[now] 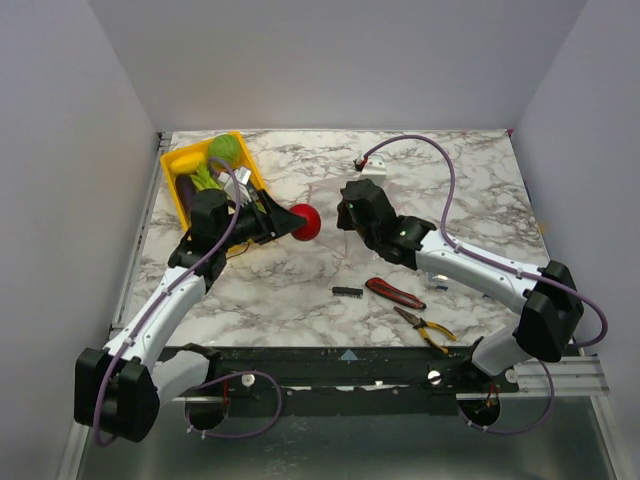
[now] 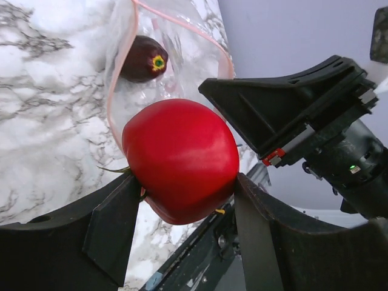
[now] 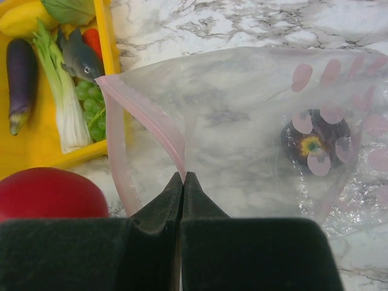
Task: Place the food in the zip-top bag and seal the zipper
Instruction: Place the fake fruit in the zipper food storage bag.
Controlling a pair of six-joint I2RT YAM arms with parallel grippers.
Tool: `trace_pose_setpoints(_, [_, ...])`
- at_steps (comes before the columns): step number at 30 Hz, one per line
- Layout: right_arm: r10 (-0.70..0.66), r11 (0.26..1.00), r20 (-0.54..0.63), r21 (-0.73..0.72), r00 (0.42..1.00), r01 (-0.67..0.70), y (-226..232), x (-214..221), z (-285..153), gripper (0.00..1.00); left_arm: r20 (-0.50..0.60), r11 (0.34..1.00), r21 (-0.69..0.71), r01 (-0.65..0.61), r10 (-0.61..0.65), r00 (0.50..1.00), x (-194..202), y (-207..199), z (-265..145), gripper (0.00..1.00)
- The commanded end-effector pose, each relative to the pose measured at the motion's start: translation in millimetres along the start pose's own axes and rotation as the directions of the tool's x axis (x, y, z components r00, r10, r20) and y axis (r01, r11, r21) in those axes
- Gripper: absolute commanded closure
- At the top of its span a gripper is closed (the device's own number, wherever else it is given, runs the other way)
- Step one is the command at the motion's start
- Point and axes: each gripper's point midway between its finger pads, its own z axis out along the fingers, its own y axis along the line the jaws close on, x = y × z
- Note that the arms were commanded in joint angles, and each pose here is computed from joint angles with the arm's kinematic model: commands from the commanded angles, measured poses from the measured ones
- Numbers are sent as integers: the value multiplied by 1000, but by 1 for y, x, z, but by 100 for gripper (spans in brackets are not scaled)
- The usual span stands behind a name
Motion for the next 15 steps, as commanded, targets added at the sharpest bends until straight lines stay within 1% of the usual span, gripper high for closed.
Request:
trace_pose_setpoints(1, [71, 994, 29, -84, 997, -68, 19, -23, -13, 100, -36, 991, 128, -25, 29, 999, 9, -24, 16, 91])
trace_pose_setpoints(7, [92, 990, 26, -110, 995, -88, 23, -25, -17, 100, -91, 993, 114, 6, 5, 996, 18, -27, 38, 91])
trace_pose_setpoints(9, [95, 989, 29, -114, 995, -91, 23, -26, -19, 99, -113, 994, 112, 14, -1, 994, 22, -28, 45, 87])
trace_pose_setpoints(12, [98, 989, 35, -115, 995, -93, 22, -28, -21, 100, -136, 994, 105, 27, -13, 991, 26, -27, 51, 54])
trace_pose_setpoints(14, [97, 989, 38, -112, 995, -92, 21, -28, -22, 100, -137, 994, 104, 24, -10, 990, 27, -28, 51, 42])
trace_pose_setpoints(15, [96, 990, 40, -109, 995, -91, 20, -28, -22, 100, -135, 995, 99, 16, -3, 991, 26, -28, 51, 32])
